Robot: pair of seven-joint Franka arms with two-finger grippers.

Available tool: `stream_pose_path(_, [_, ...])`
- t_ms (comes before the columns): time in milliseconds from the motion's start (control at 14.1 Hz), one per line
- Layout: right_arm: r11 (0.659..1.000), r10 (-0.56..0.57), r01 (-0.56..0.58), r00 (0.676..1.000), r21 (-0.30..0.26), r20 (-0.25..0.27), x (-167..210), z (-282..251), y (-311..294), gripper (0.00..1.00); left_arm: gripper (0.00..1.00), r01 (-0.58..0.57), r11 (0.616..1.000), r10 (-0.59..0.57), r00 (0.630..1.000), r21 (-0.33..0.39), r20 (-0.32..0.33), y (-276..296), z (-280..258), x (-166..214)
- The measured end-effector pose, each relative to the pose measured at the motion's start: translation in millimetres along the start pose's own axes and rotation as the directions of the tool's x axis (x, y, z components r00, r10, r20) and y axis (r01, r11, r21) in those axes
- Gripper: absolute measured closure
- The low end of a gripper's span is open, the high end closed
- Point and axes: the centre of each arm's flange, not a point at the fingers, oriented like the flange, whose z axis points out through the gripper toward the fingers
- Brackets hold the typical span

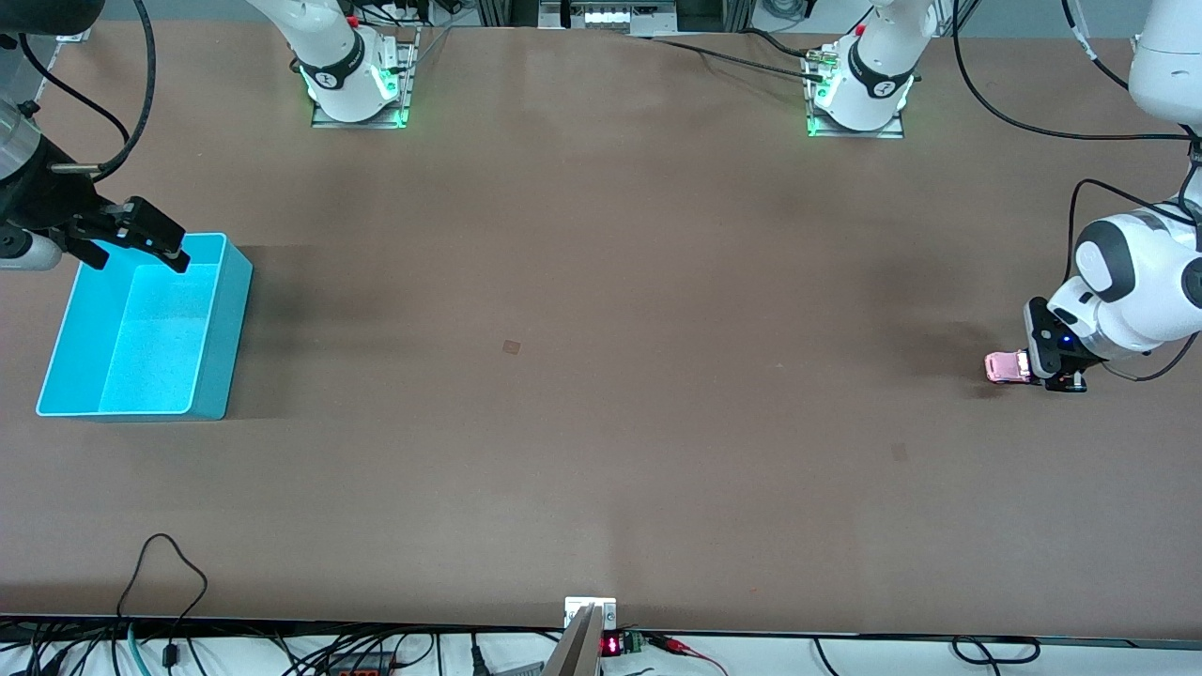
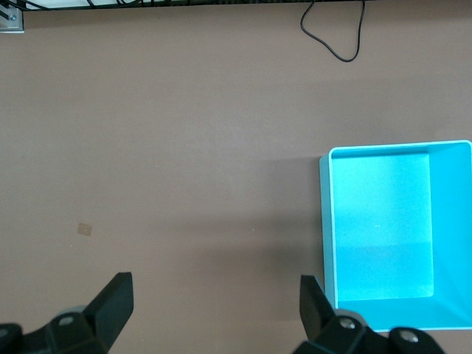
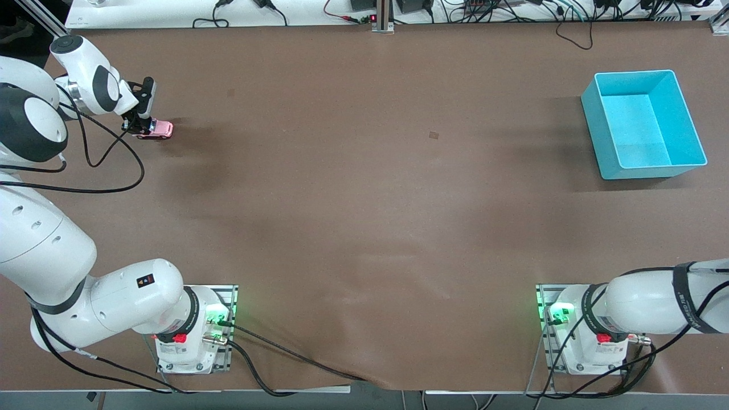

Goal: Wind and store pink jeep toy

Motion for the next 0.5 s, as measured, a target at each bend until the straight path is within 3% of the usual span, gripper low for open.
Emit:
stream_pose_path(284, [1.0, 0.0, 0.0, 1.0, 0.0, 0.0, 0.0, 0.0, 0.0, 0.0, 0.5, 0.0, 1.0, 0.0, 1.0, 0.0, 0.0, 0.0, 0.0, -0.3])
stream_pose_path(354, [1.0, 0.0, 0.0, 1.0, 0.0, 0.0, 0.0, 0.0, 0.0, 0.0, 0.46, -0.005, 1.0, 0.005, 1.0, -0.013, -0.004, 1.6, 4.5, 0.1])
stream_pose_path(496, [1.0, 0.0, 0.0, 1.0, 0.0, 0.0, 0.0, 0.0, 0.0, 0.0, 0.28, -0.019, 0.998, 0.017, 0.999, -0.068, -0.028, 7.8, 32.4, 3.6])
